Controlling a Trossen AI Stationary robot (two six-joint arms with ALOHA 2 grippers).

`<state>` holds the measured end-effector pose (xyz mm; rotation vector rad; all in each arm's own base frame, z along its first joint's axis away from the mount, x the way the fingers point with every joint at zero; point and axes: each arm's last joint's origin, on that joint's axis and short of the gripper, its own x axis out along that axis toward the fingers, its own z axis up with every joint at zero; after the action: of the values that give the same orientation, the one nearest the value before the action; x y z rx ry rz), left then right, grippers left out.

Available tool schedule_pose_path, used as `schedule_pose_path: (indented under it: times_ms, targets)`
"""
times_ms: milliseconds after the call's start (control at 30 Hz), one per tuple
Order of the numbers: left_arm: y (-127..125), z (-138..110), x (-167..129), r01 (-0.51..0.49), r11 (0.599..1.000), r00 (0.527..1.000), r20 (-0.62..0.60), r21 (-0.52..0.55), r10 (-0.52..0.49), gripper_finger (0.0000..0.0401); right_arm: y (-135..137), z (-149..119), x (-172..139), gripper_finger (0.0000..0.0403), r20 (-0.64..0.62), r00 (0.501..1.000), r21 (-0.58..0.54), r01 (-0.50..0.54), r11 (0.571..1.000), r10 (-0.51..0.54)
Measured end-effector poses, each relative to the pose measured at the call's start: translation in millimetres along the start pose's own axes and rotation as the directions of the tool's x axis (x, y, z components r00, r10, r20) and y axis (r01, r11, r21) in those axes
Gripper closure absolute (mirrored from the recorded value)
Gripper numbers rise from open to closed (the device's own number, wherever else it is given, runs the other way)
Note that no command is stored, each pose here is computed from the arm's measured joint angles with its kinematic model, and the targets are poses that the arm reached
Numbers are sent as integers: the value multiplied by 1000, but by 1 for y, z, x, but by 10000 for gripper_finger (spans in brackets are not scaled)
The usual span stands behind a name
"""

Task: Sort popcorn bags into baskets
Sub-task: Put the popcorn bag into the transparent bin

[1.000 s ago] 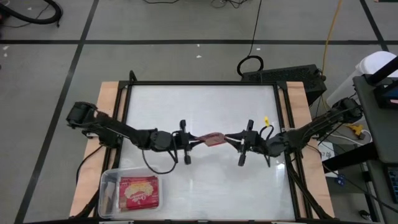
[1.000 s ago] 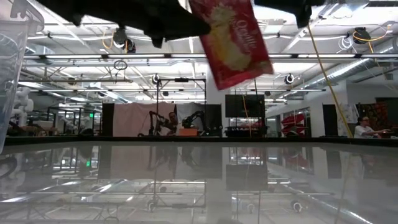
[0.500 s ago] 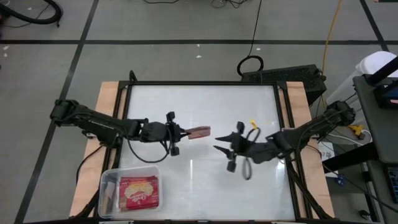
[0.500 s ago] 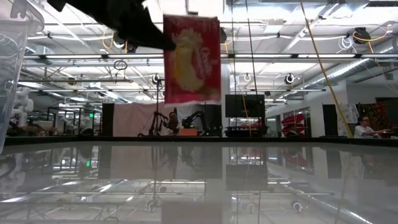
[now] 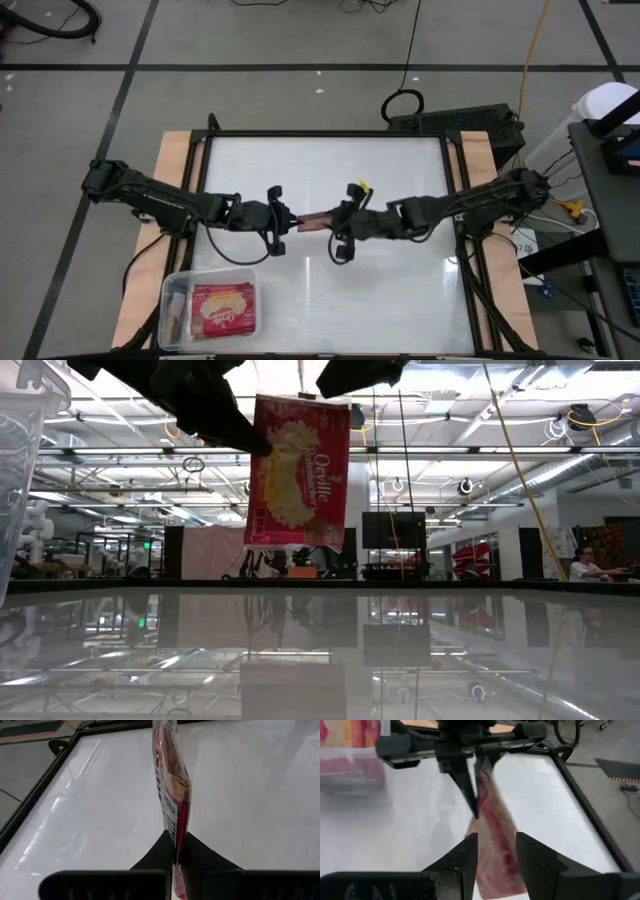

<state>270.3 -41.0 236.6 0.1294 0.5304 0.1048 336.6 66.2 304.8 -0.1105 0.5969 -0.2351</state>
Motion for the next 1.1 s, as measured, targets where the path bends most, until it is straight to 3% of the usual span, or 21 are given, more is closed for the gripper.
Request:
schedule_pose_path:
  times_ms: [367, 633, 800, 933, 1100]
  targets:
    - [9, -5, 9, -40, 999, 998, -39, 18, 40, 383, -36, 3, 22, 275, -7, 996, -41, -88, 995, 88]
    - [12, -14, 21, -57, 997, 994, -92, 53, 62, 382, -46, -14, 66, 275, -94, 988, -89, -134, 987, 125]
    - [12, -14, 21, -54, 996, 993, -97, 65, 60, 384, -49, -19, 75, 278, -119, 983, -83, -149, 985, 138]
    - [14, -13, 21, -63, 996, 994, -87, 68, 69, 379, -51, -20, 75, 307, -130, 982, -94, -152, 984, 139]
    - [17, -13, 22, -66, 996, 993, -93, 63, 72, 377, -50, -22, 75, 382, -146, 973, -118, -199, 973, 182]
